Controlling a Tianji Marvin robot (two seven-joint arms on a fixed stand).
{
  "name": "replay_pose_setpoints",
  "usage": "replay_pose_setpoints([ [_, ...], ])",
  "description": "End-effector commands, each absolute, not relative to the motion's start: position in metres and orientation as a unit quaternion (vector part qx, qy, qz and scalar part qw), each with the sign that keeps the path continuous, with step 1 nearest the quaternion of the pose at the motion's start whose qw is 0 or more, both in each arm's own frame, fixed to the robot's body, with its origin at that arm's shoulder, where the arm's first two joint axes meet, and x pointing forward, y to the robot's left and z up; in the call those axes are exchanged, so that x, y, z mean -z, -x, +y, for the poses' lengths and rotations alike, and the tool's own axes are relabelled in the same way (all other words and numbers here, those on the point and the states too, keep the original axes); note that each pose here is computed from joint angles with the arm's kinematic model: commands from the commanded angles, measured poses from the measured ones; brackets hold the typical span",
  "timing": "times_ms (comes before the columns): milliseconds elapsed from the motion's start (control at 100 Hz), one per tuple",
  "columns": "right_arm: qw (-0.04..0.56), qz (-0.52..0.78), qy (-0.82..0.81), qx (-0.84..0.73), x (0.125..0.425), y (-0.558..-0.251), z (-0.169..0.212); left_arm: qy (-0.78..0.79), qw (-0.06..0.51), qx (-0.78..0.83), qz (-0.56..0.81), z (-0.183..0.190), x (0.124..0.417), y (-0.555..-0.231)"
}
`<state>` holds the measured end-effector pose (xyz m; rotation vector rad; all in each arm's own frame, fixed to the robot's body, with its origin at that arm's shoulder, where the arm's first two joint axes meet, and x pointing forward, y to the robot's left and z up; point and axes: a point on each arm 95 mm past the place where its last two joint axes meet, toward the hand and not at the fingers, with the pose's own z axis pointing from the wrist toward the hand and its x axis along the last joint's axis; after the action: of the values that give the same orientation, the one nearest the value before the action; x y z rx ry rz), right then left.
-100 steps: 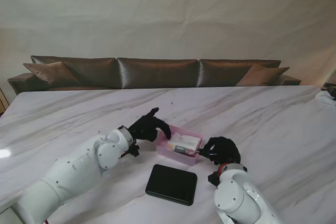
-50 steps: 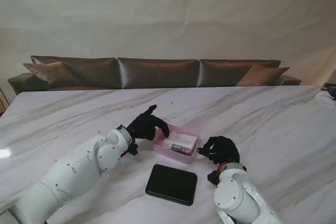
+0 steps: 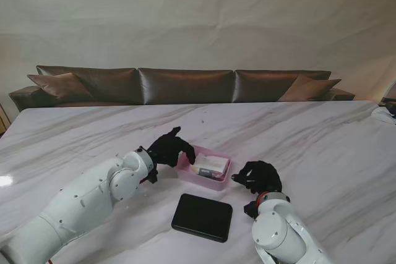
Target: Refill a tissue box and feed the first sheet
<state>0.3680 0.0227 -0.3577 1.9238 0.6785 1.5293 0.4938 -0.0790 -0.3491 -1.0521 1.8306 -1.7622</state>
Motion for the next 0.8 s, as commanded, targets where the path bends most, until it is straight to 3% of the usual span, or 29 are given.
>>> replay_pose_setpoints([
  [0,0.284,0.257,-0.724,-0.573,0.360,-0.367,0.026,0.371,0.198,0.621,0.661,-0.074,0.349,-0.493],
  [790,0.272,0.245,-0.729,-0.579,0.362,-0.368,0.028,0.336,0.233,0.594,0.693,-0.066,0.337,-0.494],
])
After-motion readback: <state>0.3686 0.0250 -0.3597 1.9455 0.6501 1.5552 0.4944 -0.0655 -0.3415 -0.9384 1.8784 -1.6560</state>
